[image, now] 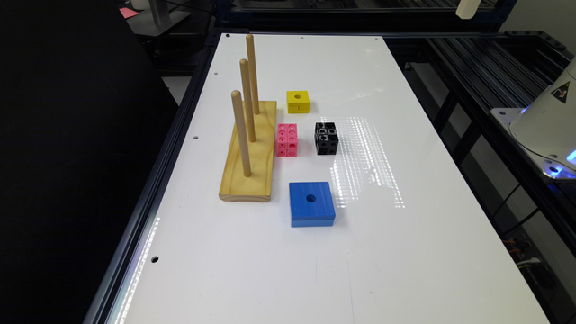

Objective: Pick up blue block.

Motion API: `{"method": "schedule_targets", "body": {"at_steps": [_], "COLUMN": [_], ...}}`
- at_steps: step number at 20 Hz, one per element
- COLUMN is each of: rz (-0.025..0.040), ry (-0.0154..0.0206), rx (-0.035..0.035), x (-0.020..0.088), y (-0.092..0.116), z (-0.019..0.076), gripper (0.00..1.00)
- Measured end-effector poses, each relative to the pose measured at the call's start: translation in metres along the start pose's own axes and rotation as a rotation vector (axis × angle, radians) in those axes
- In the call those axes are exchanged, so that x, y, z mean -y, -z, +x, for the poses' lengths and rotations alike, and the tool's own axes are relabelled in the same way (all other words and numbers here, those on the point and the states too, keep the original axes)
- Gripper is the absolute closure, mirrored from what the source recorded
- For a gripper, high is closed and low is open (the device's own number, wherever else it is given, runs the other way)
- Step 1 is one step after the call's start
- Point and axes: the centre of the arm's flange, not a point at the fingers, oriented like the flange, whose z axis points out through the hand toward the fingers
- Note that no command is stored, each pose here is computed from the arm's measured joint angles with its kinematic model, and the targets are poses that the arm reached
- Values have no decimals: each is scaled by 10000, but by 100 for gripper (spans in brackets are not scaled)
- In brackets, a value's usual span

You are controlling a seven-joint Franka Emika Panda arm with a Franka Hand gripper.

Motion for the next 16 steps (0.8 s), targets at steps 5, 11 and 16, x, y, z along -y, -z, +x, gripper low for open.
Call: {"method": "schedule_targets", "body": {"at_steps": [5, 11, 16], "rz": [29, 201, 314], "ry": [66, 159, 226], "rx": [-62, -212, -274], "x": [33, 132, 232], "y": [6, 2, -42], "z": [-21, -49, -49], "gripper": [0, 0, 0]}}
